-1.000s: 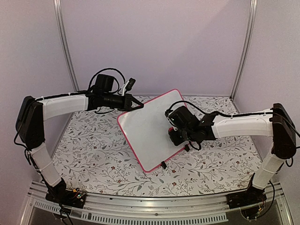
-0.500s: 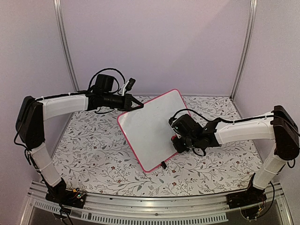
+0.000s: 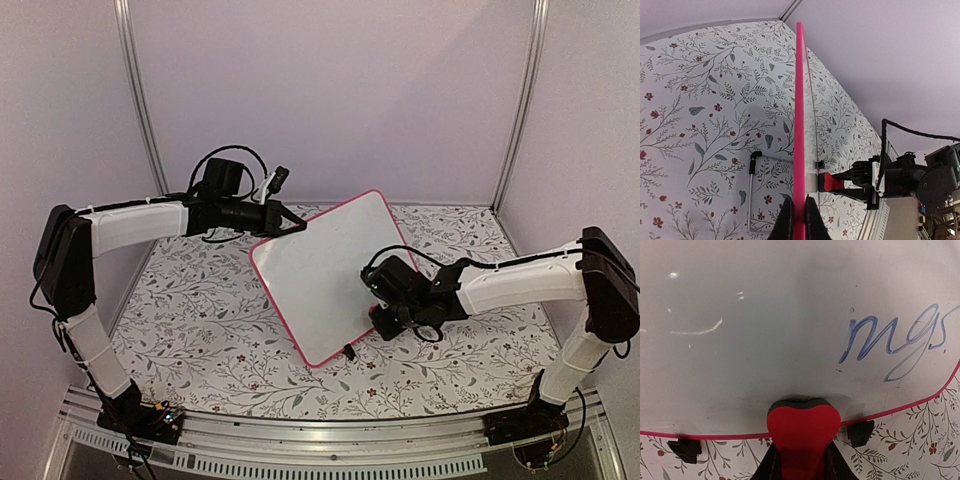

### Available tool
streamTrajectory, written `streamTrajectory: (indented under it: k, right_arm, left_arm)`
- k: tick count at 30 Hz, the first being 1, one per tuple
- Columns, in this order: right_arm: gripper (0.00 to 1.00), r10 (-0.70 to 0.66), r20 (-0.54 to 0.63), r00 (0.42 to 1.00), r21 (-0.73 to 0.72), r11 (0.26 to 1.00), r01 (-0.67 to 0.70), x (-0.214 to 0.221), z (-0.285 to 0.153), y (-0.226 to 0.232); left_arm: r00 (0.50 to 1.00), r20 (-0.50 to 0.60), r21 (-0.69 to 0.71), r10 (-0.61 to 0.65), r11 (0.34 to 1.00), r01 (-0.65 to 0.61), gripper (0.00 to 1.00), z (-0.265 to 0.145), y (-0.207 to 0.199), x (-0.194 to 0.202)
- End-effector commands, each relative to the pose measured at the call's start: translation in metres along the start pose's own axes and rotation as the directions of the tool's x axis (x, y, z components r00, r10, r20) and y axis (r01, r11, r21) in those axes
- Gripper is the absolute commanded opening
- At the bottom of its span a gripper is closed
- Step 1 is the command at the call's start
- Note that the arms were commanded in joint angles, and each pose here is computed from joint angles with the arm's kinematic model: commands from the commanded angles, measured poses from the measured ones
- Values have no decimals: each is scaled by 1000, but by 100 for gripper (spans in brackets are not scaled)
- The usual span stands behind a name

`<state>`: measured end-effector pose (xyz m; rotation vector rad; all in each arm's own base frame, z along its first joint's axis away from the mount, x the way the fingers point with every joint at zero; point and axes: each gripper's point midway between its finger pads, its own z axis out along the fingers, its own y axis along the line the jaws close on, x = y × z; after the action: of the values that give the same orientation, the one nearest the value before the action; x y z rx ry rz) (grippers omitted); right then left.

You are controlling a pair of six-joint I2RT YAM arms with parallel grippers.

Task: Erase the whiteboard
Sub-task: Erase the whiteboard at the center of the board.

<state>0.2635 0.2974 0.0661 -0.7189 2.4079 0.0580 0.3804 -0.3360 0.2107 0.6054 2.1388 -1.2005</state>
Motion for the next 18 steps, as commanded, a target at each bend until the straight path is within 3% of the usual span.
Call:
streamTrajectory:
  k: [1,9,18]
  right_arm:
    - [0,0,-14,1000,8,1000,0,3,-15,-4]
    - [0,31,164,986,101,994,-48,-61,-56,-30]
    - [0,34,197,980,115,992,-57,-87,-43,-41]
  left_arm:
    - [999,-42,-37,9,999,-11,0,14,8,16]
    - [999,-43,-37,9,999,-11,0,14,7,17]
    - [999,-44,-36,9,999,-10,0,14,7,17]
